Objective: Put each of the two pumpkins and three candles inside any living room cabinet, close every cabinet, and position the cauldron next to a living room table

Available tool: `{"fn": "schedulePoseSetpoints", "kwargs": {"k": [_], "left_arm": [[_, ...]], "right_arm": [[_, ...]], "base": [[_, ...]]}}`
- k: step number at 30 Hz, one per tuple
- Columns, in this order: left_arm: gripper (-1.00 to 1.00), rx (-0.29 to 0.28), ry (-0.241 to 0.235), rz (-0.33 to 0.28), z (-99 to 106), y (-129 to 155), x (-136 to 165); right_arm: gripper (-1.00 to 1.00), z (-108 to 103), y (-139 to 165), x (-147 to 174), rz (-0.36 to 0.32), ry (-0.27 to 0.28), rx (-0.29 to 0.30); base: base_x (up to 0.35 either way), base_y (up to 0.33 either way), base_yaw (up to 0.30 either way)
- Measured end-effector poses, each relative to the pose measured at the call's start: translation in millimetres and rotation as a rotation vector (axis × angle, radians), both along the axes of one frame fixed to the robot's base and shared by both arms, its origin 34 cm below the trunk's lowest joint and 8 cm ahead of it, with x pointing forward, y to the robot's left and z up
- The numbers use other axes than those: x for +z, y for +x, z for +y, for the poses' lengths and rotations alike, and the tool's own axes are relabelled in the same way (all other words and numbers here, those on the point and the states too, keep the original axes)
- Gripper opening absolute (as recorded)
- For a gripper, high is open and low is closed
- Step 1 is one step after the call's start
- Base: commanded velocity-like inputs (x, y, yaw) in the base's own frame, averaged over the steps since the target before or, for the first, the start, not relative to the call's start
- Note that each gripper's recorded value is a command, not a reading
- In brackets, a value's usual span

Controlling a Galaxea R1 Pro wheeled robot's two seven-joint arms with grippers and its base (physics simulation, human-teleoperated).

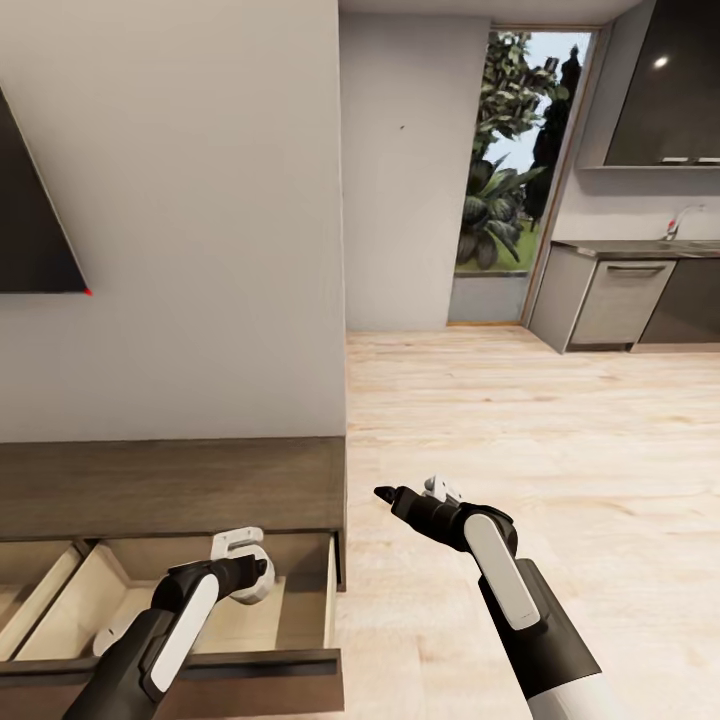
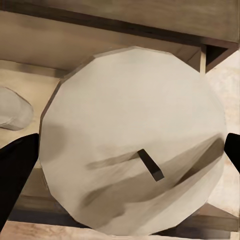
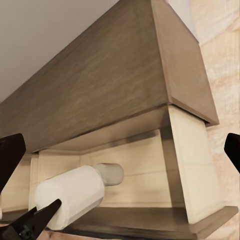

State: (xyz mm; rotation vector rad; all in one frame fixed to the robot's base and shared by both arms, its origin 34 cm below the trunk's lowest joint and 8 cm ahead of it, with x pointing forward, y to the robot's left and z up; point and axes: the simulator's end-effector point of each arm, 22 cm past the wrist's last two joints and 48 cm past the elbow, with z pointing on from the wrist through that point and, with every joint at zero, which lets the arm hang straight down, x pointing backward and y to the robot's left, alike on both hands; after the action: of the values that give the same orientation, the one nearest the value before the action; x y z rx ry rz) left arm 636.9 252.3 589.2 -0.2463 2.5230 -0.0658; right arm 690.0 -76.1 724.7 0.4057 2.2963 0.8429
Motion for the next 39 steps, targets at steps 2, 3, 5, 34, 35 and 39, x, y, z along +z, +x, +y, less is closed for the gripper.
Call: {"fn": "schedulePoseSetpoints", "kwargs": {"k": [2,3,5,34,35,39], "left_arm": [[-1.00,0.001,0.001,0.000,0.6,0.0,-0.2],[-1.00,0.001,0.001,0.000,0.8,0.1,-0.2],[-1.00,0.001,0.001,0.000,0.7,0.1,-0.3],[-1.00,0.062,0.086,0.023,21.5,-13.8,-57.0],[-1.00,0.061,0.081,0.023,18.6,-14.3,-59.2],[-1.00,0.060,0.072,0.023,11.6,-15.7,-67.6]], "right_arm": [[1.00,0.0,0.1,-0.1,0.000,0.000,0.000],[1.00,0.0,0.2,-0.1,0.000,0.000,0.000],[1.00,0.0,0.1,-0.4,0.001,0.000,0.000],[1.00,0.2,-8.4,-53.0,-0.005,0.001,0.001],[1.00,0.2,-8.8,-55.2,-0.004,0.000,0.001],[1.00,0.1,-10.4,-63.9,-0.004,0.000,0.001]], "base": [[0.095,0.000,0.000],[0.038,0.000,0.000],[0.025,0.000,0.000],[0.001,0.000,0.000],[0.000,0.000,0.000],[0.000,0.000,0.000]]}}
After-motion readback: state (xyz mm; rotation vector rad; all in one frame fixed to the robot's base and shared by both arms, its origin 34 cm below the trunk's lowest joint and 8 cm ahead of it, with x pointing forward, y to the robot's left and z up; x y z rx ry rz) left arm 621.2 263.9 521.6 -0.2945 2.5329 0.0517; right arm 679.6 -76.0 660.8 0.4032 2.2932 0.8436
